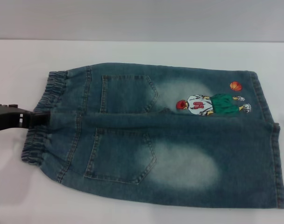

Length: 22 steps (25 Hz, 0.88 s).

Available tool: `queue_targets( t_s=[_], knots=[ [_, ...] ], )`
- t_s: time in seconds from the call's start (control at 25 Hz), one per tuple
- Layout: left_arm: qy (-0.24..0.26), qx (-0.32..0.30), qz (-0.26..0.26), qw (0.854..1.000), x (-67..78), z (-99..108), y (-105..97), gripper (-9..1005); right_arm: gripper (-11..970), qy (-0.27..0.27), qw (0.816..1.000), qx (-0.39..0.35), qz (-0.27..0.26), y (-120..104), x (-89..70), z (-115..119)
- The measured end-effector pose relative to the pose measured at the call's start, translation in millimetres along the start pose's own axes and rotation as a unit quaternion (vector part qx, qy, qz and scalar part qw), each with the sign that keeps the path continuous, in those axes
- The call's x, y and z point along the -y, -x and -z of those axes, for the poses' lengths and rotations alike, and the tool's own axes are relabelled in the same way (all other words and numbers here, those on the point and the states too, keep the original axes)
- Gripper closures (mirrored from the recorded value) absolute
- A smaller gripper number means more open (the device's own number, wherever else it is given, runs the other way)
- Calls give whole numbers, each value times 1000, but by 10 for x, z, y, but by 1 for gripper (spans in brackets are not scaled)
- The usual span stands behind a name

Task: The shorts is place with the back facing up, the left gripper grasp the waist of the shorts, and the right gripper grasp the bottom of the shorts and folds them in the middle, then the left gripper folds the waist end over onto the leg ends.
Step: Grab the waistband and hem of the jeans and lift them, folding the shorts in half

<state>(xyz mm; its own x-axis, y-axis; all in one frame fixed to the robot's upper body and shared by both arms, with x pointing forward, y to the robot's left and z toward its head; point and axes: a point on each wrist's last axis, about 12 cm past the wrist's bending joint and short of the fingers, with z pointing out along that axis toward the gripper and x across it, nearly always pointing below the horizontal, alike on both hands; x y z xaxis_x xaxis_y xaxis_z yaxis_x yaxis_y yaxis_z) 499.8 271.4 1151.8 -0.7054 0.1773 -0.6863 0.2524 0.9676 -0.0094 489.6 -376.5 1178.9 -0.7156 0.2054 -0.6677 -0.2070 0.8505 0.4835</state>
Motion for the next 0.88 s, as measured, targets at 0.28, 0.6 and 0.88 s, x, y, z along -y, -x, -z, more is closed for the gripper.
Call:
queue_targets(
  t_s=[0.28, 0.6, 0.88],
  knots=[
    [5, -3, -4, 1000, -40, 4, 18, 198, 251, -1, 1000, -18, -2, -47, 13, 13],
    [12, -55, -17, 998, -49, -66, -23, 200, 251, -3, 999, -35, -19, -178, -2, -35],
    [17, -89, -10, 996, -91, -29, -92, 201, 251, -9, 999, -33, -34, -293, 28, -8]
  ],
)
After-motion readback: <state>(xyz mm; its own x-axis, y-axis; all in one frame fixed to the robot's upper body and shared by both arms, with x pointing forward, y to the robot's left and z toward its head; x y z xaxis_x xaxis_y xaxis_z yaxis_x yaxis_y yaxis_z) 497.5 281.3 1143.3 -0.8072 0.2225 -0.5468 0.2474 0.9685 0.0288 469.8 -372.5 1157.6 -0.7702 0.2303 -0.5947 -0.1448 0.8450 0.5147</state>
